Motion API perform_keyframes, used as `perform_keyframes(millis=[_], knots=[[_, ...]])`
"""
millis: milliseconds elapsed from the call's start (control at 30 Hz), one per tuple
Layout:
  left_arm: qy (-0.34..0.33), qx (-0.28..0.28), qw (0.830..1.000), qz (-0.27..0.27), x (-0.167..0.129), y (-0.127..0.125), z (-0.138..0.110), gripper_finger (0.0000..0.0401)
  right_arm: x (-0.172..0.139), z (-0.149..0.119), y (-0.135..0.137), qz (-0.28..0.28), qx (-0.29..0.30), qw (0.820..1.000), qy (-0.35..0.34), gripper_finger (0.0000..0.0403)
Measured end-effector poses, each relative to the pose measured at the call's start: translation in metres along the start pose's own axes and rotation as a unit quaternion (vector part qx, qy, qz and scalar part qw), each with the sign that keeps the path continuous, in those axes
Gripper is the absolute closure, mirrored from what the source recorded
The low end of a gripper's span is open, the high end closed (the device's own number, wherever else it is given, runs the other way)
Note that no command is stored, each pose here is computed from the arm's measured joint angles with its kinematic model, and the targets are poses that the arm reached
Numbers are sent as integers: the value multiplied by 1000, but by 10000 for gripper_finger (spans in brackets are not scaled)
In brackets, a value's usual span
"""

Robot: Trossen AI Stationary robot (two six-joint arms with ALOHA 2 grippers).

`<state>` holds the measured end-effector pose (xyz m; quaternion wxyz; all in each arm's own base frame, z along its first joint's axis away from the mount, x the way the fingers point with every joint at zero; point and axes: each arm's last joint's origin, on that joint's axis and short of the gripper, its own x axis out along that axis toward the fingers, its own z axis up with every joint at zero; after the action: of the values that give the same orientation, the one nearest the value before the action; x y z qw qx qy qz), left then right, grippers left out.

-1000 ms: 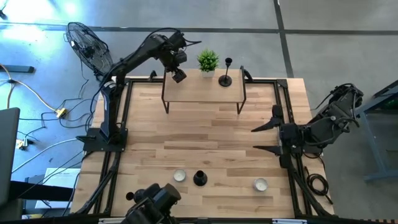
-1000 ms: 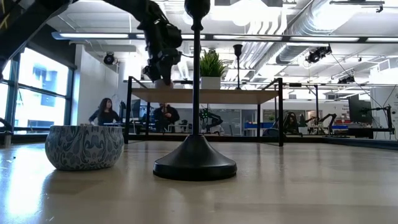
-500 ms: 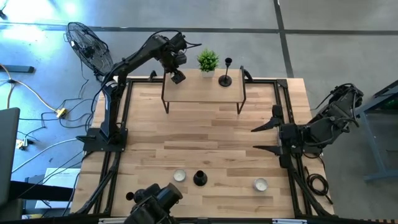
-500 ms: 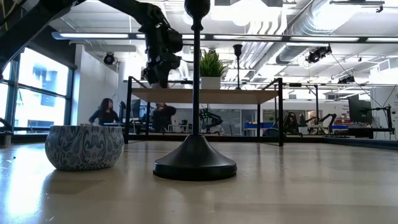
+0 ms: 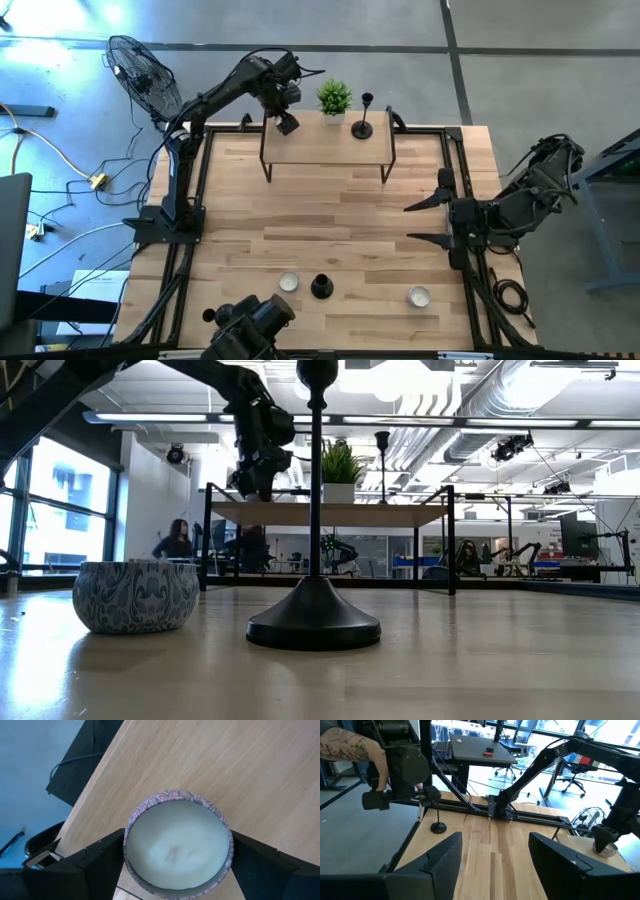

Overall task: Pick & Place candle stick holders
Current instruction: Put the red candle on the shelf, then put the left black candle holder on the shelf

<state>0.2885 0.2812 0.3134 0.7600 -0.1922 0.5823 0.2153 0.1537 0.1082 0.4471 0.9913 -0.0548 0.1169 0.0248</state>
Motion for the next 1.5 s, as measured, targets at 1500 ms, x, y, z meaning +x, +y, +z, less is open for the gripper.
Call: perform_keyframes(millis=[1500], knots=[[-169,1,974,-152,-168,-52,-56,66,0,-2,0,-1,-13,1000,9,178]])
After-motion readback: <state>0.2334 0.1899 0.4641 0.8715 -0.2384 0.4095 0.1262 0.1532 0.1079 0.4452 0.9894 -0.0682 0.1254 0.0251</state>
